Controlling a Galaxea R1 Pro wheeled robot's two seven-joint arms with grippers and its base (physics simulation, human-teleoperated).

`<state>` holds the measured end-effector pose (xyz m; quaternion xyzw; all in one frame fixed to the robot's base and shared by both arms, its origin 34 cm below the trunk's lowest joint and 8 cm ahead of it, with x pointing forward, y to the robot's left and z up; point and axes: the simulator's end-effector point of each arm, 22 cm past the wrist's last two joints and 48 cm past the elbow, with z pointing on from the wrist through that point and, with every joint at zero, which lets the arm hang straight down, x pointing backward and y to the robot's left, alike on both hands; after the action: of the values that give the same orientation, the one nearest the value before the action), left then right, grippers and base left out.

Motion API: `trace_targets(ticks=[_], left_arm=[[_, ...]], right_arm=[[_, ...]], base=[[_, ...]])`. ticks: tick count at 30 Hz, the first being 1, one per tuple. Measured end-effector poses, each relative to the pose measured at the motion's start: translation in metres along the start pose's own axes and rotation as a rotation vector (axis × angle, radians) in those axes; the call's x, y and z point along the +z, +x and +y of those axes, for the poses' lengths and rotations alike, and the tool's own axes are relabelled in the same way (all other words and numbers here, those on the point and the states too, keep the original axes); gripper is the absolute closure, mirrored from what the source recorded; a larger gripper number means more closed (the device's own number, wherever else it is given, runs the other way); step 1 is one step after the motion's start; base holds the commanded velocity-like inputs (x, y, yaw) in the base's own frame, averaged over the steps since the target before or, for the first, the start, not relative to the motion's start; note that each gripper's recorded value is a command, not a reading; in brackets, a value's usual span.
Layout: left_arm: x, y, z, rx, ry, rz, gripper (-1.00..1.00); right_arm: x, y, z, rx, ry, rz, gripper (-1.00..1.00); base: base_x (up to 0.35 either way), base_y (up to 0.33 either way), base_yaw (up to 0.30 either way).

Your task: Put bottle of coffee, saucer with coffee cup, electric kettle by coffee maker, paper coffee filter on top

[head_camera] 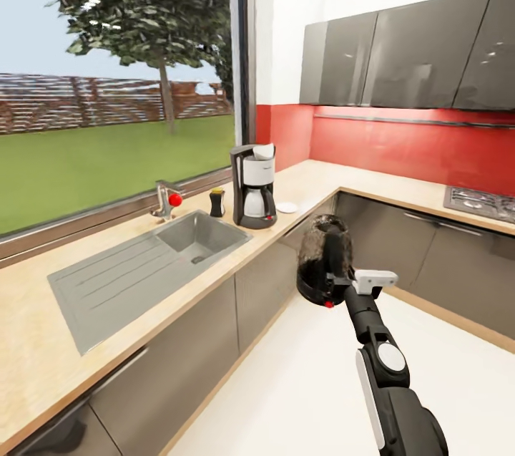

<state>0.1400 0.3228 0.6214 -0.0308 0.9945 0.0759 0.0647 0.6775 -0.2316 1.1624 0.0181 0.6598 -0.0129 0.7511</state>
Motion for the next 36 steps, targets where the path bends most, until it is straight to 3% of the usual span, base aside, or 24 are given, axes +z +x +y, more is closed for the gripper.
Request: trace_targets(ticks=[15, 36], left_arm=[[-0.0002, -0.0004, -0.0031, 0.001, 0.004, -0.002, -1.0], [-0.0002, -0.0003, -0.002, -0.002, 0.002, -0.002, -1.0]], right_arm=[[-0.0003, 0.0007, 0.0003, 0.0, -0.001, 0.002, 1.0], [-0.0004, 0.0024, -0.0008, -0.001, 0.002, 0.005, 1.0]], base=[[0.138, -0.079, -0.289], [0.241, -0.168, -0.012]])
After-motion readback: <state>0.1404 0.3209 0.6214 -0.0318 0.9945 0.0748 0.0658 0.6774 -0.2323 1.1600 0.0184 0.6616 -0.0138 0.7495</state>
